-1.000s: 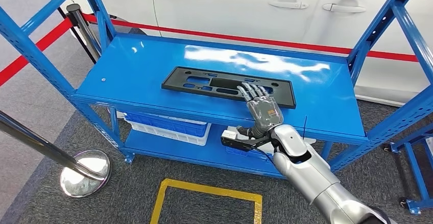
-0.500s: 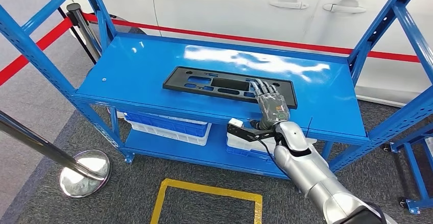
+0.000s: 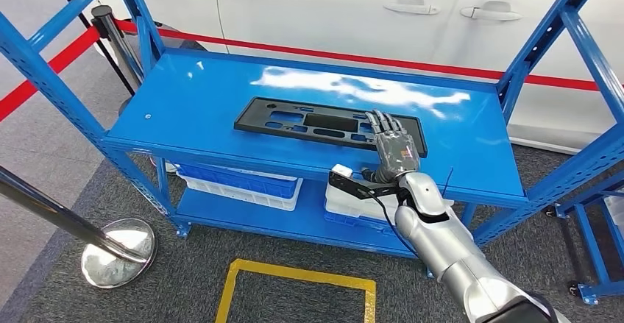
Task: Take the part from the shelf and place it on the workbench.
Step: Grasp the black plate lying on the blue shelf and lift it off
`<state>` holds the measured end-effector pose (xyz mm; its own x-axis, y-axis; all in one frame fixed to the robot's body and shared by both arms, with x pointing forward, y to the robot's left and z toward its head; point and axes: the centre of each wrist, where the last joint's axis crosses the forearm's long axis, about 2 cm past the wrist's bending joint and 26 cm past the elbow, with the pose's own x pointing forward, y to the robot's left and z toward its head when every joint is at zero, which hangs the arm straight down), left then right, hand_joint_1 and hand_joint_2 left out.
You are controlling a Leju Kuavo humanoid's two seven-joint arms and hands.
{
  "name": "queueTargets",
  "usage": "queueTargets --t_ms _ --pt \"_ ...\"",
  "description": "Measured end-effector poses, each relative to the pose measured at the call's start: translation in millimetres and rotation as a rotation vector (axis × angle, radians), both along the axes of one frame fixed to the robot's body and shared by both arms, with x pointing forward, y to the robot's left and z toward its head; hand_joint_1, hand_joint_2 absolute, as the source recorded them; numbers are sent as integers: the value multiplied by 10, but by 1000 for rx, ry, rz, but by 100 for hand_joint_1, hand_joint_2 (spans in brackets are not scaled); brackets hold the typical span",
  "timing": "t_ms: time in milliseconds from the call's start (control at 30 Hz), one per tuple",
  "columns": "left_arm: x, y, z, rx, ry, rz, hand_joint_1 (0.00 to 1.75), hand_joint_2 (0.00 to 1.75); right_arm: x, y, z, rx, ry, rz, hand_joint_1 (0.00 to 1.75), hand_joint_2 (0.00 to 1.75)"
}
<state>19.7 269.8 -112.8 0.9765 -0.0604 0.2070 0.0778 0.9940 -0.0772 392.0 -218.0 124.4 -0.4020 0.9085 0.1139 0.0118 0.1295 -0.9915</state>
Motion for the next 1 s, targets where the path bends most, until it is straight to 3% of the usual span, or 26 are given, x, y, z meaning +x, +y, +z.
queueTargets --t_ms 1000 --pt "9 -49 3 -18 -12 16 0 0 -28 8 -93 -13 28 -4 0 175"
